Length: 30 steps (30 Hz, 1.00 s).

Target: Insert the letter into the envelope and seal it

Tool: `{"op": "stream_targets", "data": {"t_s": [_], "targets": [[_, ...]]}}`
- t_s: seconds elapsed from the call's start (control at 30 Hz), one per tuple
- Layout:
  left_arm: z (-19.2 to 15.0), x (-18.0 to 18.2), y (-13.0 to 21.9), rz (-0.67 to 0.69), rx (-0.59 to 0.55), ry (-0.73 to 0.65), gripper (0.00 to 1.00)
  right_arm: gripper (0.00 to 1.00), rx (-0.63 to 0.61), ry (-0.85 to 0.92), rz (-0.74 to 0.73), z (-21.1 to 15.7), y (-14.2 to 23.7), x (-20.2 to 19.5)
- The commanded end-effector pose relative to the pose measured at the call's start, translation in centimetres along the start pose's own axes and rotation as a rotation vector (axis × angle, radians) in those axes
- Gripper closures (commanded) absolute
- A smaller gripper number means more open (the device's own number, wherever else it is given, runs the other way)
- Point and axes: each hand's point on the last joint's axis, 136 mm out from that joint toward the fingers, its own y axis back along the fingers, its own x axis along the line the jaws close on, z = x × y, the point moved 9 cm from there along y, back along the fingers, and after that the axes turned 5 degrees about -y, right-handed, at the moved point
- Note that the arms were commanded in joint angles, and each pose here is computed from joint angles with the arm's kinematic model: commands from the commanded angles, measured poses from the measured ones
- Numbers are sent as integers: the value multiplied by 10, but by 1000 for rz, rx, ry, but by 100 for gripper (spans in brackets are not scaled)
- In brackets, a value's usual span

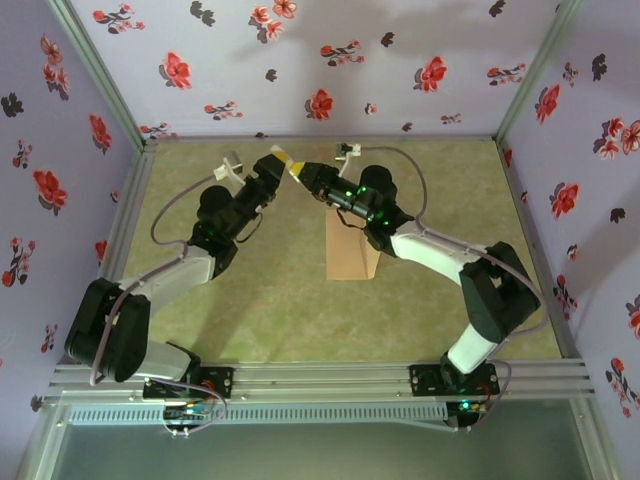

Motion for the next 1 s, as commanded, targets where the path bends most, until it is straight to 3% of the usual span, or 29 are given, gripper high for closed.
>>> {"op": "stream_targets", "data": {"t_s": [0.0, 0.17, 0.27, 0.43, 0.57, 0.67, 0.83, 0.87, 0.97], "targets": [[14, -20, 7, -15, 3, -91, 20, 94, -29, 84, -128, 9, 18, 7], [22, -32, 20, 144, 82, -273, 12, 94, 5, 178, -340, 20, 48, 9], [25, -35, 28, 295, 173, -414, 13, 94, 45, 233, -490, 25, 67, 7], [22, -29, 24, 472, 455, -624, 18, 93, 203, 304, -700, 29, 86, 4], [5, -2, 11, 577, 671, -684, 25, 93, 323, 359, -839, 28, 94, 2], [-14, 14, 1, 580, 734, -685, 41, 94, 428, 365, -929, 26, 98, -4], [-48, 31, -18, 563, 788, -686, 96, 94, 509, 360, -1056, 21, 105, -23], [-55, 34, -21, 570, 802, -690, 100, 94, 517, 360, -1077, 21, 106, -26], [-74, 45, -28, 590, 814, -702, 100, 95, 544, 373, -1151, 19, 108, -36]]}}
